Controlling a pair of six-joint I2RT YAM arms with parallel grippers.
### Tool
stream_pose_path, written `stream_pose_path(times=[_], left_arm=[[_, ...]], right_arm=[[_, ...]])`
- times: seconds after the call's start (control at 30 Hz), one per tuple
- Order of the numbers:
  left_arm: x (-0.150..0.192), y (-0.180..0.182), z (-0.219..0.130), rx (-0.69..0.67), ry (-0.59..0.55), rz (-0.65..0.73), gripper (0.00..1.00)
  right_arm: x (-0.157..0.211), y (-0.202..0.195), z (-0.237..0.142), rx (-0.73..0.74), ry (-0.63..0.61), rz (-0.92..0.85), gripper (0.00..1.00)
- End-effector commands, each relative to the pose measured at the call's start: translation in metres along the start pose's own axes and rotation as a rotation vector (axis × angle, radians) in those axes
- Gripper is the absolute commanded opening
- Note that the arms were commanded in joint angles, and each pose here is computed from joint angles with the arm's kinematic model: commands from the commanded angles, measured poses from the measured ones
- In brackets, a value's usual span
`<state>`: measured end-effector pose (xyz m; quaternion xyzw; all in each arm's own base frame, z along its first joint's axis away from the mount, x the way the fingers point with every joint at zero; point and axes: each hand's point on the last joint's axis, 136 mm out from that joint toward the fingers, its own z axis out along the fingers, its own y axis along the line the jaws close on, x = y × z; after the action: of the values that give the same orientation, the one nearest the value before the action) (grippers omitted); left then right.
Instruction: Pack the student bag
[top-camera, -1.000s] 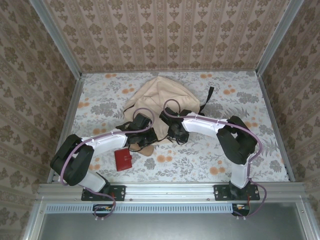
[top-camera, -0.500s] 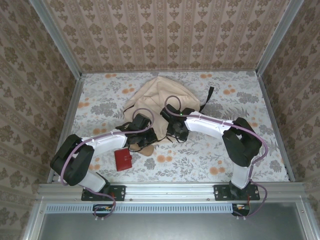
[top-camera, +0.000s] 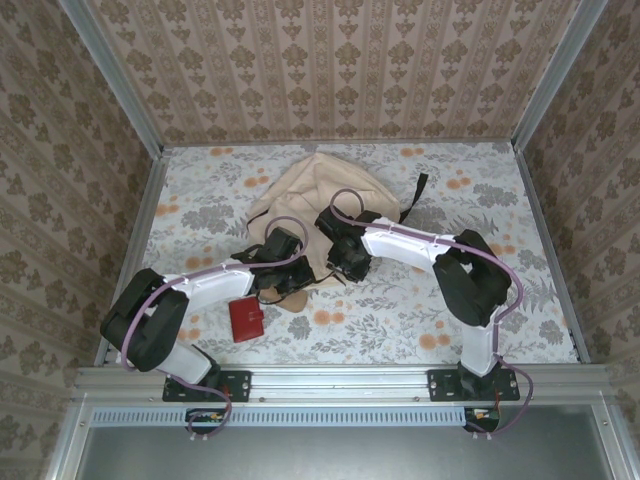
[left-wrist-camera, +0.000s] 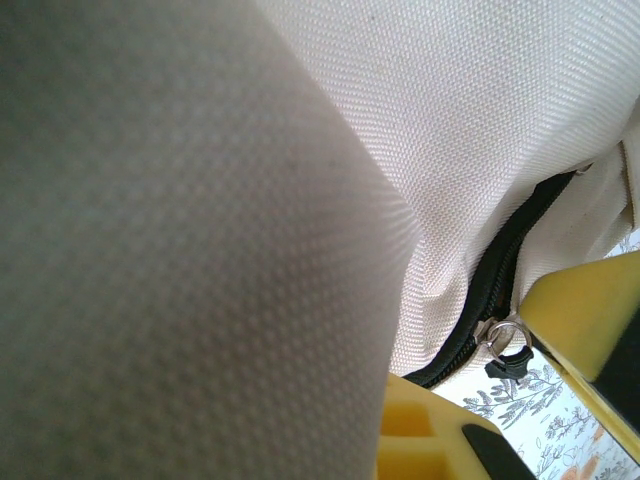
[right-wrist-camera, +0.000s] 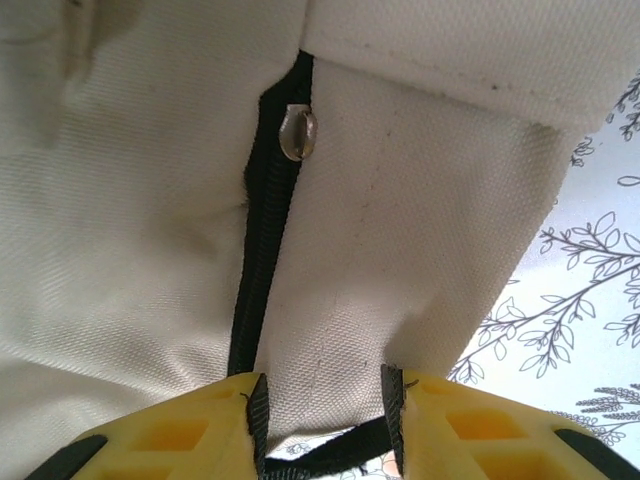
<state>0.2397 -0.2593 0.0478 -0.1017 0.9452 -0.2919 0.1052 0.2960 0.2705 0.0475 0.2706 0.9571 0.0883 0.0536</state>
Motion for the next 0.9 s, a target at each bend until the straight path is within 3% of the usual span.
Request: stream_pose_path(times=[0.0, 0.23, 0.57, 0.73, 0.87], left_arm=[[-0.004, 0.001, 0.001, 0.014, -0.014, -0.008, 0.03], [-0.004, 0.002, 0.001, 0.014, -0.017, -0.01, 0.03], [-0.005, 0.0, -0.001, 0.019, -0.02, -0.01, 0.03], [-0.005, 0.001, -0.001, 0.015, -0.019, -0.01, 0.03], [-0.005, 0.001, -0.001, 0.015, -0.019, -0.011, 0.03]], right_arm=[[0.009, -0.008, 0.009, 0.042, 0.061, 0.046, 0.36], [0.008, -0.019, 0.006, 0.058, 0.049, 0.055, 0.25], [0.001, -0.034, 0.005, 0.044, 0.033, 0.04, 0.23], [-0.009, -0.01, -0.023, -0.07, -0.016, 0.002, 0.36], [-0.006, 0.0, -0.016, -0.094, 0.019, 0.002, 0.47]])
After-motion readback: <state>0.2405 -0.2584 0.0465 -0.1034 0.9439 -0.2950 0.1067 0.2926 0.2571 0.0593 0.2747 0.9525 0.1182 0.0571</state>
